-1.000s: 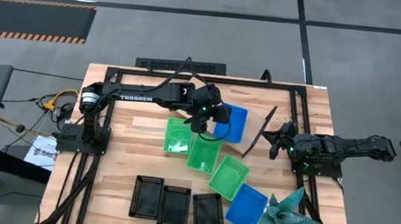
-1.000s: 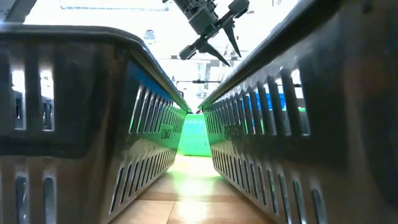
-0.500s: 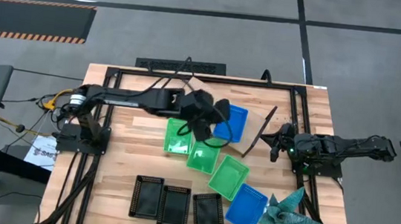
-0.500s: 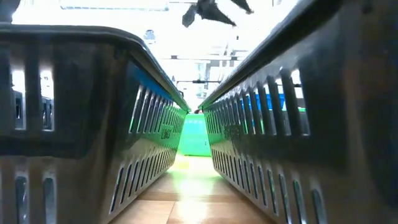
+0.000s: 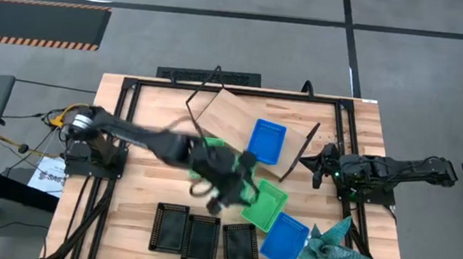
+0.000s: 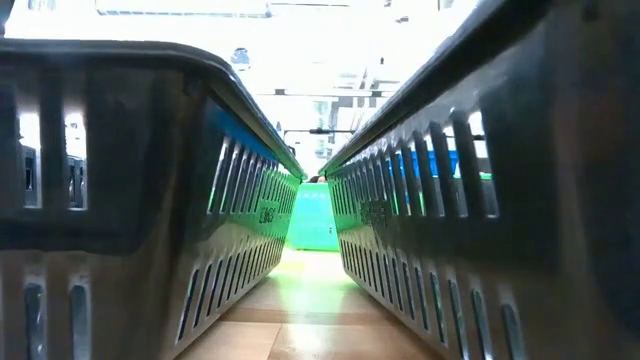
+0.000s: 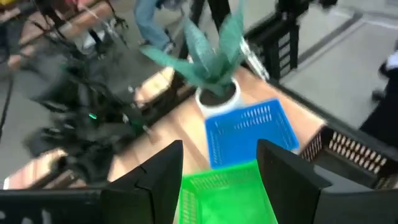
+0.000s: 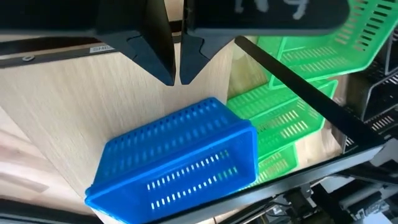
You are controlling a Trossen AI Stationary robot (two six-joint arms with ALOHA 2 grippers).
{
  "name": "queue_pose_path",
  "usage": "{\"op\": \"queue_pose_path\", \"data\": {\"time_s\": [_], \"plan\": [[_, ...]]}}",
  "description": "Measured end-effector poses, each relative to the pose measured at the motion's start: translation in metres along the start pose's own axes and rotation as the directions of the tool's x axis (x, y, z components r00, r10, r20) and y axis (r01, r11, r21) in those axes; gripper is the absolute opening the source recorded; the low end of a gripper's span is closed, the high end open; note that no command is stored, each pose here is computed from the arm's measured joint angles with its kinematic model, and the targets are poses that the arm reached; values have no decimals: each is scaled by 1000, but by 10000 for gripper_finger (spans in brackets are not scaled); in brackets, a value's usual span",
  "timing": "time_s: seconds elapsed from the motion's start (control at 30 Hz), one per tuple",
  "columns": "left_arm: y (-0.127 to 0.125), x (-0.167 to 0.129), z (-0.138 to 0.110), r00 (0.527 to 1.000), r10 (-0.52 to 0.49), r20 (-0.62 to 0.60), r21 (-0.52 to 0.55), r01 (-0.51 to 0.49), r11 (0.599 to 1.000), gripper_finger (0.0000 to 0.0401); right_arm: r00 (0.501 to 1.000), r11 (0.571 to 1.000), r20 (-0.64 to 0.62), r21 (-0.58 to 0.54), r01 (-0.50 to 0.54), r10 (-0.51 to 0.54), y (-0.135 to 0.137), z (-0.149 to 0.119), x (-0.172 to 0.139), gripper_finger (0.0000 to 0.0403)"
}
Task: Stack baskets on shelf by color
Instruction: Stack the blue bin on the blue bin on the shelf
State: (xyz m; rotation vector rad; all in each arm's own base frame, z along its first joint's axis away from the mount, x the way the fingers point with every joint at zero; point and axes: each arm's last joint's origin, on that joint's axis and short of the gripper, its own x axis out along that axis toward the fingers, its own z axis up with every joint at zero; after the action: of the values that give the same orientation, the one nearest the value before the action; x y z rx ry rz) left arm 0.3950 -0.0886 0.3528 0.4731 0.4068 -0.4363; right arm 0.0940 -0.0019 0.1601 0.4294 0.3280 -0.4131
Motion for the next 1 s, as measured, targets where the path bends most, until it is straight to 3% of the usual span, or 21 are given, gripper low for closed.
{"op": "queue_pose_path", "data": {"time_s": [0.17,0.37,0.63,0.8,1.0], "plan": [[-38,50,0,999,39,16,91,-40,995,192,1000,1000,-27,2,-14,14,0,-1,0,50],[-72,106,-8,998,53,19,121,-55,991,192,998,999,-55,-3,-32,32,2,-4,0,50],[-92,170,-26,1000,-14,-10,111,15,994,192,995,998,-73,-18,-65,64,5,-6,-1,50],[-94,193,-21,994,-103,46,87,99,991,192,994,996,-80,-25,-81,79,7,-7,-2,50],[-96,214,-26,994,-104,26,1,104,995,192,992,995,-88,-26,-98,96,8,-8,-2,50]]}}
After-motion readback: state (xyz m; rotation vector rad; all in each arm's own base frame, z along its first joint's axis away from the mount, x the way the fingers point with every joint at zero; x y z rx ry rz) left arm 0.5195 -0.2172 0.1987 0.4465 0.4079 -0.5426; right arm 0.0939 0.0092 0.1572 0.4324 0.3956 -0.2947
